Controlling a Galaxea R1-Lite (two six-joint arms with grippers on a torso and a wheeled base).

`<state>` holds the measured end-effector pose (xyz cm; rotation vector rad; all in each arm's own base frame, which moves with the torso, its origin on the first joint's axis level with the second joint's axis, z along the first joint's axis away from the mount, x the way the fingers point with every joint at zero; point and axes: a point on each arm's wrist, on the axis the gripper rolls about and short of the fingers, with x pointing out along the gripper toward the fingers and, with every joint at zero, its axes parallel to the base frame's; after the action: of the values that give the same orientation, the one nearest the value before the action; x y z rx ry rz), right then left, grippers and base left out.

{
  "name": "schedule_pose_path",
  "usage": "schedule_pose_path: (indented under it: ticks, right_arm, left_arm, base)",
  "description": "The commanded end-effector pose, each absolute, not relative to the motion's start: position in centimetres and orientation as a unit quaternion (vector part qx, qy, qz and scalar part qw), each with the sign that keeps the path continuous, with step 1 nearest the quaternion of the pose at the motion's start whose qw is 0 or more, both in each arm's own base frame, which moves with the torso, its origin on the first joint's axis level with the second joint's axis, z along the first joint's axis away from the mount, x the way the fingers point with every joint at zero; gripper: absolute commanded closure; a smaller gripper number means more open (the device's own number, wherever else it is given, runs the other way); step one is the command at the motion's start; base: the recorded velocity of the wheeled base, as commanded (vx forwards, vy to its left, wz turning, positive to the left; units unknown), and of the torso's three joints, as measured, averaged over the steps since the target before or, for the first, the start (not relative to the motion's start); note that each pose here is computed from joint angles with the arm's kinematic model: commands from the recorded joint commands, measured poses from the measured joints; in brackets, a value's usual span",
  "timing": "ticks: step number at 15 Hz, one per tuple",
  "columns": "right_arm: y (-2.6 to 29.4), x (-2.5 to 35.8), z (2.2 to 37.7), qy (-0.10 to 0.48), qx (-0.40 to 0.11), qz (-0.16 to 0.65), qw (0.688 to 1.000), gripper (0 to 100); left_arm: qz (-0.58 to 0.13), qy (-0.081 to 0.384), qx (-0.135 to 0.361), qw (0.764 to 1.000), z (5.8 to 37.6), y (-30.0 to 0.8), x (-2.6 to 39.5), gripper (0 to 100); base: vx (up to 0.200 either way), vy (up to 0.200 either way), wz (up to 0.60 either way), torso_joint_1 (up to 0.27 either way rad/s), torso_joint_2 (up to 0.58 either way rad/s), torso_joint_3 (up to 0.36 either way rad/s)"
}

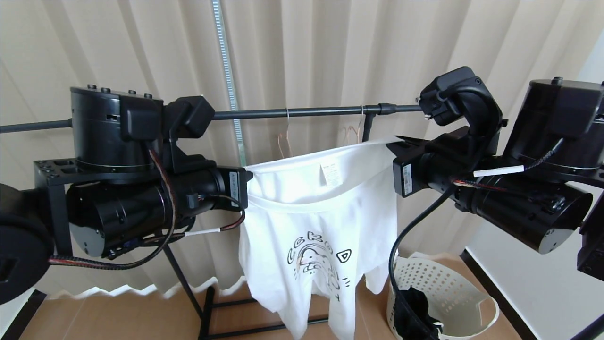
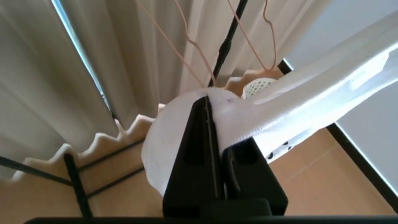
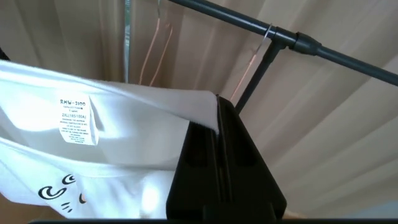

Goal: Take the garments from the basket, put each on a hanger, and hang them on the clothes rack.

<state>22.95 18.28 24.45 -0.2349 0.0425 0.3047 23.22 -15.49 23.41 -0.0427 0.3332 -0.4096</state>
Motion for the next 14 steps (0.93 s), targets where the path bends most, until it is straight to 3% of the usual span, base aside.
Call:
schedule_pose_path:
  ticks: [1, 6, 14]
  right_arm:
    - [18.0, 23.0, 24.6, 0.02, -0.116, 0.149, 0.982, 100]
    - [18.1, 21.4, 24.4, 0.02, -0.121, 0.171, 0.978, 100]
    - [24.1, 15.0, 21.9, 0.035, -0.147, 0.318, 0.936, 100]
  left_arm:
    - [-0.205, 0.144, -0.028, 0.968, 24.7, -15.5, 23.3, 100]
    - [-0.214, 0.099, -0.032, 0.971, 27.4, -16.1, 25.1, 100]
    - [-0.304, 0.078, -0.033, 0.949, 28.7, -17.8, 26.9, 100]
  base:
    - [0.0, 0.0, 0.0, 0.0, 0.0, 0.0]
    - [0.0, 0.0, 0.0, 0.0, 0.0, 0.0]
    - [0.0, 0.0, 0.0, 0.0, 0.0, 0.0]
